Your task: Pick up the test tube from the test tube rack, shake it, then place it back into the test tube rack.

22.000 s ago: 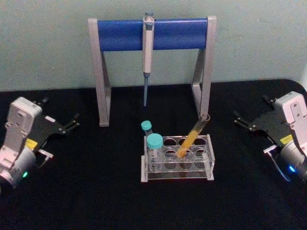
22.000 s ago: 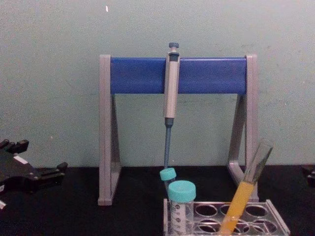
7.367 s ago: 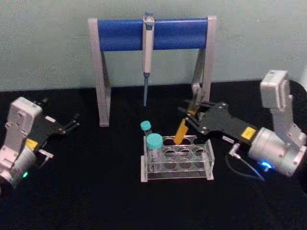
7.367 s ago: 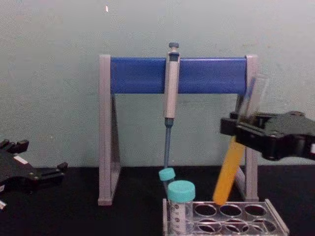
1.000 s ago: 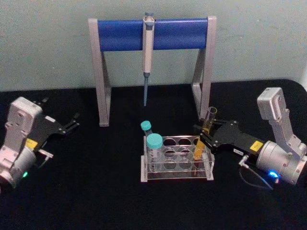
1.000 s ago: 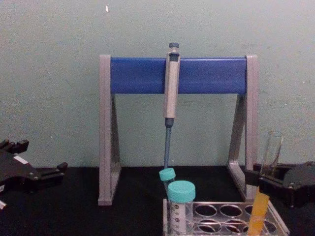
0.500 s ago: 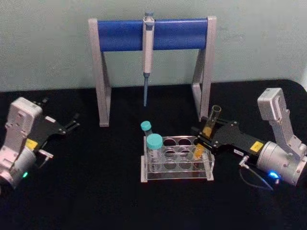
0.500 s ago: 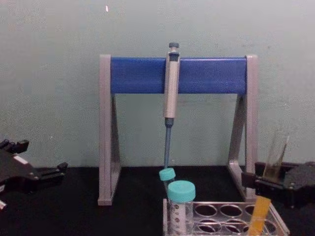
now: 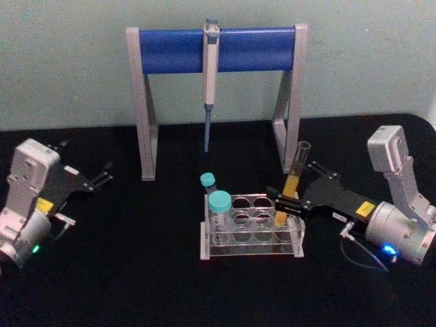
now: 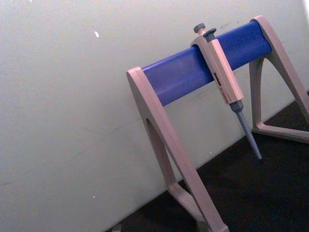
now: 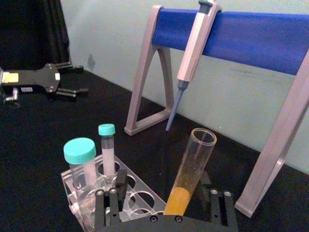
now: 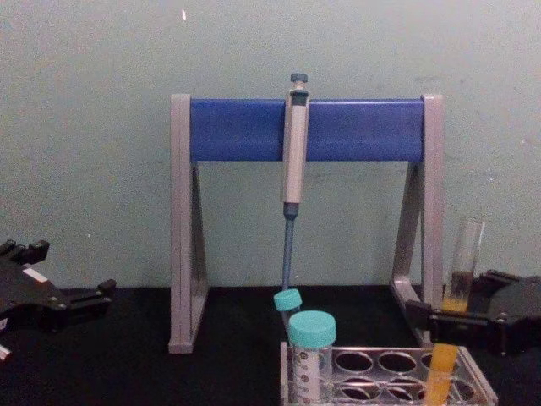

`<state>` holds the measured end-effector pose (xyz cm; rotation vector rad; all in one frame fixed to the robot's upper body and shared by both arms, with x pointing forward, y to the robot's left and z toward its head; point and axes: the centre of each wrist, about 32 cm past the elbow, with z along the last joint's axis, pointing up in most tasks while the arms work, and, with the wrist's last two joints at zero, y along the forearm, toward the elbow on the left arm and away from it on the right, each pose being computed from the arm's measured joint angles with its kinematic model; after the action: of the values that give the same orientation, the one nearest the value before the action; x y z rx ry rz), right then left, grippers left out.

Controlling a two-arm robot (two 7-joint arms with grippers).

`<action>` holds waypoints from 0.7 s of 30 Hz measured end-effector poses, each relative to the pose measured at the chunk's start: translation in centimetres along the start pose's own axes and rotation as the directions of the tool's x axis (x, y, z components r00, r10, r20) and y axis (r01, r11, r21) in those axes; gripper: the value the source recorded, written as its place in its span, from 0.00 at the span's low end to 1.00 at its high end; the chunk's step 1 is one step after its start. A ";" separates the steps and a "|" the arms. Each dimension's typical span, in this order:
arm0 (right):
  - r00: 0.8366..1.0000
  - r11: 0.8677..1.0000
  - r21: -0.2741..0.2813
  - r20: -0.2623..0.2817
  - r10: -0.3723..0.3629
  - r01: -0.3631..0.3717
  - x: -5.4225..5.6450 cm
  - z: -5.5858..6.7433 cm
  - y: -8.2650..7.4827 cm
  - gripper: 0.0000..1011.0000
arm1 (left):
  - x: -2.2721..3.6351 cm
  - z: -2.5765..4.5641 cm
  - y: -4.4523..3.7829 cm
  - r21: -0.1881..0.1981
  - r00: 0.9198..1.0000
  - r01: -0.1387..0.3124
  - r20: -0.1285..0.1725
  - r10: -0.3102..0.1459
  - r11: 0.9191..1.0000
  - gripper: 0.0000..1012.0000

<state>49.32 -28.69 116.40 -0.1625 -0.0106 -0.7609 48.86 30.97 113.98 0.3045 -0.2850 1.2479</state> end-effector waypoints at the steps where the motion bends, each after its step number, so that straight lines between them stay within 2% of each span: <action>1: 1.000 1.000 0.006 -0.005 -0.005 0.005 -0.2 0.0 -0.2 0.89 | 0.00 0.00 0.00 0.000 1.000 0.000 0.000 0.000 1.000 0.99; 4: 1.000 1.000 0.015 -0.015 -0.019 0.020 -0.4 0.0 -0.5 0.98 | 0.00 0.00 0.00 0.000 1.000 0.000 0.000 0.000 1.000 0.99; 14: 0.995 0.997 0.028 -0.063 -0.074 0.076 -0.8 0.1 -1.3 0.99 | 0.00 0.00 0.00 0.000 1.000 0.000 0.000 0.000 1.000 0.99; 21: 0.993 0.995 0.041 -0.075 -0.091 0.094 -1.1 0.4 -2.0 0.99 | 0.00 0.00 0.00 0.000 1.000 0.000 0.000 0.000 1.000 0.99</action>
<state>47.12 -29.28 116.98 -0.0928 0.0343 -0.8584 48.86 30.96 113.98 0.3045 -0.2850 1.2479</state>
